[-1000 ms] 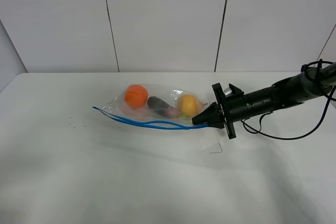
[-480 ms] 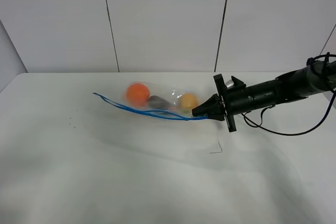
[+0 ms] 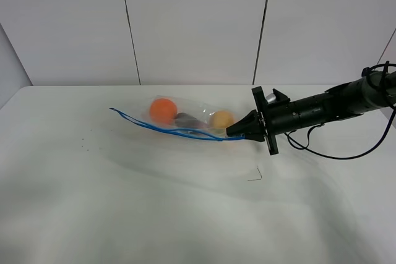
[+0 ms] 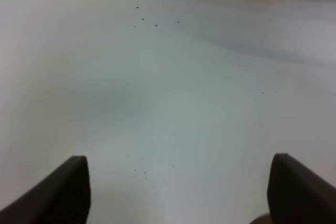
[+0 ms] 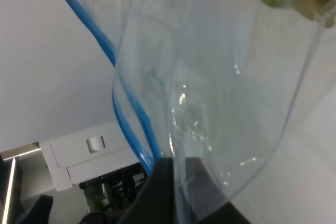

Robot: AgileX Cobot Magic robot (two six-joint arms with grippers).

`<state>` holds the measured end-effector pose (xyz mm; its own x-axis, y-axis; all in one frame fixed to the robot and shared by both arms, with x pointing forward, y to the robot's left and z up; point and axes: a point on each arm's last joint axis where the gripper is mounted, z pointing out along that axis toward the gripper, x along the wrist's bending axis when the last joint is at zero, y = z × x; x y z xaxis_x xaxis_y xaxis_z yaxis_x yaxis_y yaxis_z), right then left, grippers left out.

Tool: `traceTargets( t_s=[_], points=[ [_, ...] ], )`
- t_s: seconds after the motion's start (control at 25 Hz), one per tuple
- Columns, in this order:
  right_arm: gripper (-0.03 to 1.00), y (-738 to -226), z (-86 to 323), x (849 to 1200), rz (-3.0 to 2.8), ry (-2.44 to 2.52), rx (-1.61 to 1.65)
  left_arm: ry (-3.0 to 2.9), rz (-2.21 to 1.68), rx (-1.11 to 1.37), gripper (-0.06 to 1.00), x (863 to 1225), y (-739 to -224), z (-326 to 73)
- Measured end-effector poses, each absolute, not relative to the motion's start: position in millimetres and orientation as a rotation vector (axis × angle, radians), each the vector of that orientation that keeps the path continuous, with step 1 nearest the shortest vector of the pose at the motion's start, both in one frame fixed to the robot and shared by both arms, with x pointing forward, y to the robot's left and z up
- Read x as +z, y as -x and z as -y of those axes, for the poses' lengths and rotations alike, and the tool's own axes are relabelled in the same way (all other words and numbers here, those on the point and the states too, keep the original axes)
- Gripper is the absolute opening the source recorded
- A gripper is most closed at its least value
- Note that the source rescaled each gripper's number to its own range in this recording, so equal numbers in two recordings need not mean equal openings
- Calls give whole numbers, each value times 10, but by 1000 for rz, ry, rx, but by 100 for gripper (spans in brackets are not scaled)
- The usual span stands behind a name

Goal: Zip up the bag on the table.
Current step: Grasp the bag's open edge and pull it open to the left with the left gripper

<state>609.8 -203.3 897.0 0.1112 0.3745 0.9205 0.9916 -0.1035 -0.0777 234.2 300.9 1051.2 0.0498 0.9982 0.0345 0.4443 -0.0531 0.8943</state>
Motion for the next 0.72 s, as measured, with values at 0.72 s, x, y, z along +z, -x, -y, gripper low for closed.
traceTargets(
  t_s=[0.72],
  points=[
    [0,-6099,2034,8970,1381,1597,-997,-1549,-1474,971,100,10846,-2431,-3008]
  ],
)
